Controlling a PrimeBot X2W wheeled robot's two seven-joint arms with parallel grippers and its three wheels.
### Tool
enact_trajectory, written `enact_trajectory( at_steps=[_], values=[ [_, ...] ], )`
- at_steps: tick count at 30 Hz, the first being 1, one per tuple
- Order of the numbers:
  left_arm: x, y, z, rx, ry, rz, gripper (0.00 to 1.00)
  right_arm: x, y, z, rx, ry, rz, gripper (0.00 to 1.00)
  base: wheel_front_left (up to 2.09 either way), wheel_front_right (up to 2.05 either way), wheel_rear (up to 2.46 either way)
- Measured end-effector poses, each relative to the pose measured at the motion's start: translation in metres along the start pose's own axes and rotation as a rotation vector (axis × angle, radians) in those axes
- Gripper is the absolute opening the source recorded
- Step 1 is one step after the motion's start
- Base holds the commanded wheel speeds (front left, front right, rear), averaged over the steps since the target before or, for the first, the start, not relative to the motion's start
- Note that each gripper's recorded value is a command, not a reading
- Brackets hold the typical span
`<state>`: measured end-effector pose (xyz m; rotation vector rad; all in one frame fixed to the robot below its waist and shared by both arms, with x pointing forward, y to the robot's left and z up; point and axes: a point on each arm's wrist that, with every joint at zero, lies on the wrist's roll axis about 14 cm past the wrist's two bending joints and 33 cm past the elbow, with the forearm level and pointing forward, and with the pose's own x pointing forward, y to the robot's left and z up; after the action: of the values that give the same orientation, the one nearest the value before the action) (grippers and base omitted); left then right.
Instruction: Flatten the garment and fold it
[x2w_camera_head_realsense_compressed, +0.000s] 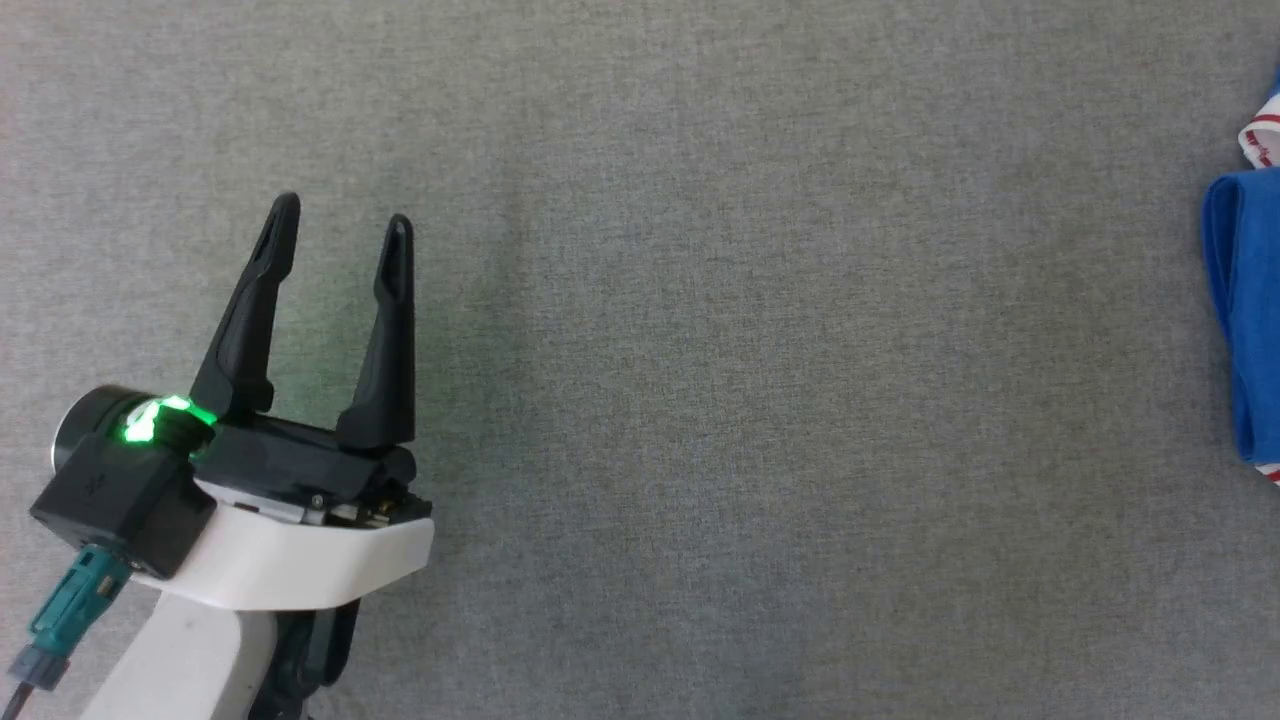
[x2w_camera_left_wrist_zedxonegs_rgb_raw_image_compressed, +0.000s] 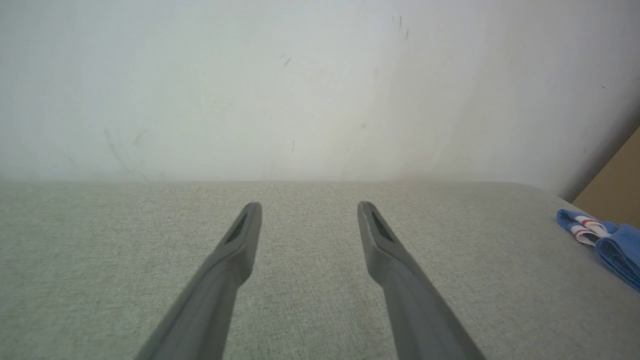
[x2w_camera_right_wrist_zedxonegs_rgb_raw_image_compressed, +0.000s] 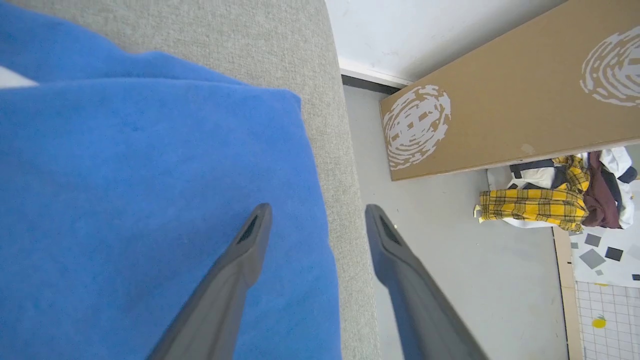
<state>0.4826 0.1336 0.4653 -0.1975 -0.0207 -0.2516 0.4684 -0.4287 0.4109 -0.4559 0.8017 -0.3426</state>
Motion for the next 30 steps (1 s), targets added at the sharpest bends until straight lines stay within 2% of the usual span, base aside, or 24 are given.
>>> enact_trajectory(
  at_steps=[6,11,16,20,23,30],
  values=[
    [-0.001,0.003,0.019,-0.003,-0.051,0.026,1.0,-0.008,0.001,0.016,0.055,-0.086,0.01,1.0,0.0,0.0,0.0],
    [-0.014,0.004,0.032,-0.019,-0.073,0.07,1.0,-0.035,0.009,0.046,0.158,-0.281,0.036,1.0,0.0,0.0,0.0],
    [-0.039,0.006,0.04,-0.032,-0.063,0.12,1.0,-0.081,0.049,0.049,0.293,-0.445,0.126,1.0,0.0,0.0,0.0],
    [-0.061,0.004,0.052,-0.039,-0.074,0.144,1.0,-0.12,0.085,0.036,0.417,-0.497,0.207,1.0,0.0,0.0,0.0],
    [-0.076,0.003,0.062,-0.03,-0.091,0.161,1.0,-0.151,0.104,0.039,0.461,-0.56,0.256,1.0,0.0,0.0,0.0],
    [-0.101,-0.01,0.092,0.029,-0.16,0.141,1.0,-0.222,0.101,0.088,0.504,-0.863,0.308,1.0,0.0,0.0,0.0]
  ],
)
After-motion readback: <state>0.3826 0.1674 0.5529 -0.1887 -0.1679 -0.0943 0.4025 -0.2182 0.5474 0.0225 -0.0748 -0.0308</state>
